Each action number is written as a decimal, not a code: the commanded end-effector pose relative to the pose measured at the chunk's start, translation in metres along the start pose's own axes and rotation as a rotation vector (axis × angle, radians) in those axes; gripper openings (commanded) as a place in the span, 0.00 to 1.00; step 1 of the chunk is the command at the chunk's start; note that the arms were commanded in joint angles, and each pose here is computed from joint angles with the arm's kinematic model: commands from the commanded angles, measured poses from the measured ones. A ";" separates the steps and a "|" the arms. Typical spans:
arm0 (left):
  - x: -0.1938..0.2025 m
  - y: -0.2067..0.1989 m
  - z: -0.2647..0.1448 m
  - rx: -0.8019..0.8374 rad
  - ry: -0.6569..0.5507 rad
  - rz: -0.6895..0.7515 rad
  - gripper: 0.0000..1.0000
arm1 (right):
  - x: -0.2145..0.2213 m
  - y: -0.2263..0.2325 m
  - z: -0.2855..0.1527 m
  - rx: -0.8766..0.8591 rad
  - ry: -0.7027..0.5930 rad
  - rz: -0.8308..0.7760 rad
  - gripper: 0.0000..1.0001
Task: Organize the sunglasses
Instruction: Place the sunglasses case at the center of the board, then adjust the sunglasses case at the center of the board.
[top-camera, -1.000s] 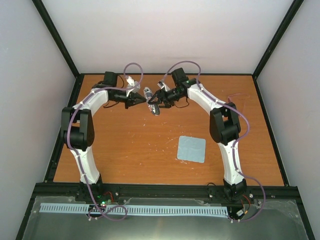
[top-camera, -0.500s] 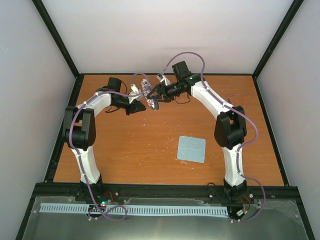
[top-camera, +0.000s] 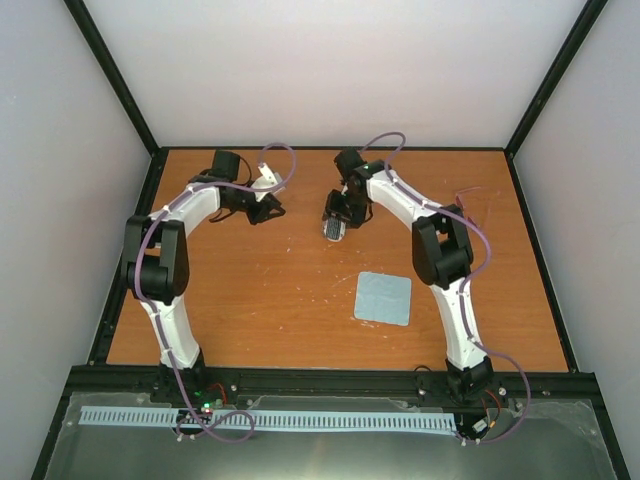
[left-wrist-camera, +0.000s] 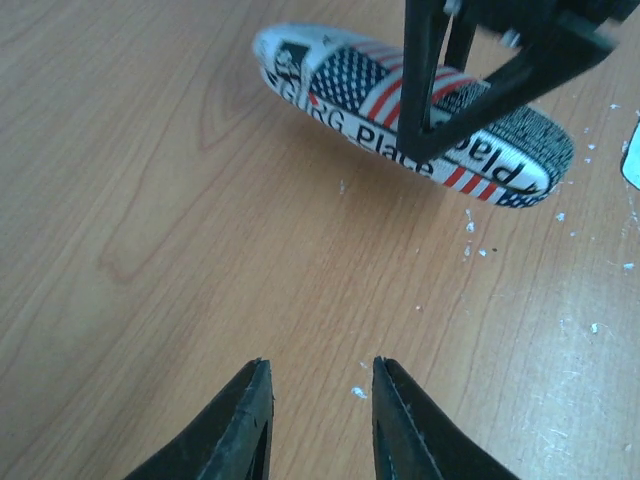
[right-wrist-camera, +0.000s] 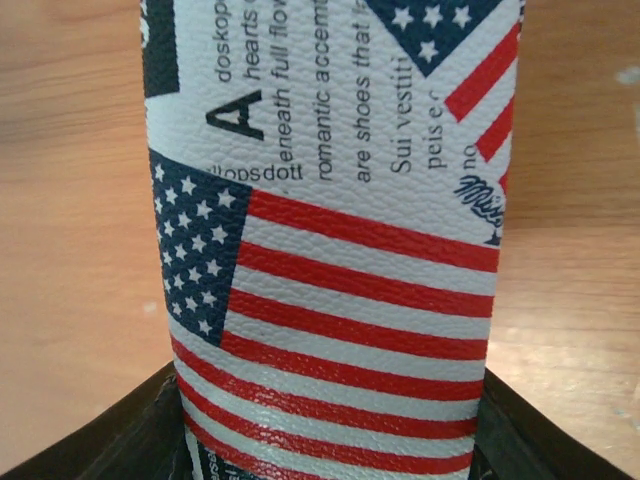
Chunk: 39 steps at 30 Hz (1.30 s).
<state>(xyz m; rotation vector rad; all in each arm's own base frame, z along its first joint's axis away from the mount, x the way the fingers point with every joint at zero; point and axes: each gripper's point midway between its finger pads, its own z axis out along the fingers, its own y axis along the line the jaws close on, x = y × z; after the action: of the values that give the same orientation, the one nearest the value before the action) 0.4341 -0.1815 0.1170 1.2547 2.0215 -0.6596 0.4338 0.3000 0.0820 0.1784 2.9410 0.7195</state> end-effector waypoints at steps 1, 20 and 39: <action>-0.013 0.006 -0.014 -0.077 -0.004 0.038 0.30 | 0.003 -0.033 0.024 0.177 -0.027 0.099 0.03; -0.006 0.000 -0.010 -0.078 0.015 0.064 0.30 | 0.013 -0.026 0.037 0.167 -0.013 0.099 0.71; -0.011 -0.006 0.000 -0.043 0.019 0.092 0.30 | 0.020 -0.067 -0.015 0.161 -0.135 0.171 0.07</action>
<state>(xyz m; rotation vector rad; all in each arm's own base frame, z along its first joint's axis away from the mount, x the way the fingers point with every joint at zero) 0.4297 -0.1838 0.1153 1.2970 2.0184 -0.5617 0.3983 0.2455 0.0713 0.4401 2.9132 0.4894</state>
